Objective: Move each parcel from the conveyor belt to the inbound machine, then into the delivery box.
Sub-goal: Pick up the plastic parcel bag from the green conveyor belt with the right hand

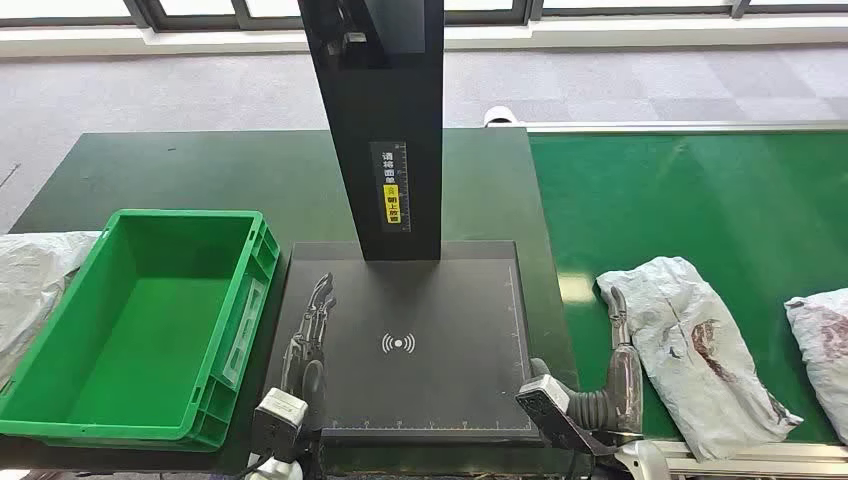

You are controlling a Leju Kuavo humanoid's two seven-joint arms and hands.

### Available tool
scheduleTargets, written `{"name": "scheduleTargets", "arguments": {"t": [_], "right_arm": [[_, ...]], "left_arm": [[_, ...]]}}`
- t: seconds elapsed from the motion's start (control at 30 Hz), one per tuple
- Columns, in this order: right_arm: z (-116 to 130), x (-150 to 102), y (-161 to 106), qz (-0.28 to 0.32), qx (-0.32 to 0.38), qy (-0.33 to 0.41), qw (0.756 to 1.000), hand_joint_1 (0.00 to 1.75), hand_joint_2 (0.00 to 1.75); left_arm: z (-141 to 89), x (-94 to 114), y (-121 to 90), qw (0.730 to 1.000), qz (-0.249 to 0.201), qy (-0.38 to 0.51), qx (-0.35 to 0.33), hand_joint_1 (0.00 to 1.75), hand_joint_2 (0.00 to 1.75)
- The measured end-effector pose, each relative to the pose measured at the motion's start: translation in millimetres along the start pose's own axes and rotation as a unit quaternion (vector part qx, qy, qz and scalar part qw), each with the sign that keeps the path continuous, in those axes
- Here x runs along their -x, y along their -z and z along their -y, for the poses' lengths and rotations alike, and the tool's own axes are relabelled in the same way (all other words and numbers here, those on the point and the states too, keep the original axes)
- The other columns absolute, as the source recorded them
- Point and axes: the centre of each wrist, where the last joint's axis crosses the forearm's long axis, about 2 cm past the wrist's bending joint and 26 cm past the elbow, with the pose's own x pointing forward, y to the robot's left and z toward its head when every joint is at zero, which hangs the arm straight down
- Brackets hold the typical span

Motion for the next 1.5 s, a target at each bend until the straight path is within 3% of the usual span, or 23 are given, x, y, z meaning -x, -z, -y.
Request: {"name": "scheduleTargets", "arguments": {"t": [0.17, 0.33, 0.73, 0.93, 1.2, 1.5], "right_arm": [[1.7, 2.1, -0.1, -0.006, 0.001, -0.009, 1.000, 0.00, 1.75], [9.8, 11.2, 1.3, -0.052, -0.006, -0.069, 0.996, 0.00, 1.75], [53.7, 65.5, 0.6, -0.176, -0.008, -0.169, 0.970, 0.00, 1.75], [70.9, 102.2, -3.7, -0.235, -0.005, -0.173, 0.957, 0.00, 1.75], [69.6, 149.1, -12.6, -0.308, -0.024, -0.155, 0.938, 0.00, 1.75], [66.0, 169.0, -19.7, -0.345, -0.045, -0.140, 0.927, 0.00, 1.75]], "left_arm": [[0.0, 0.9, -0.6, 1.000, -0.004, -0.001, 0.000, 0.00, 0.00], [1.1, 3.4, -2.3, 1.000, -0.023, -0.011, 0.011, 0.00, 0.00], [-6.3, 6.4, -6.6, 0.998, -0.034, -0.043, 0.004, 0.00, 0.00], [-8.9, 7.4, -8.2, 0.999, -0.037, -0.038, 0.001, 0.00, 0.00], [-9.9, 9.4, -10.0, 0.998, -0.040, -0.039, -0.002, 0.00, 0.00], [-9.8, 10.8, -11.4, 0.998, -0.044, -0.039, -0.002, 0.00, 0.00]]}}
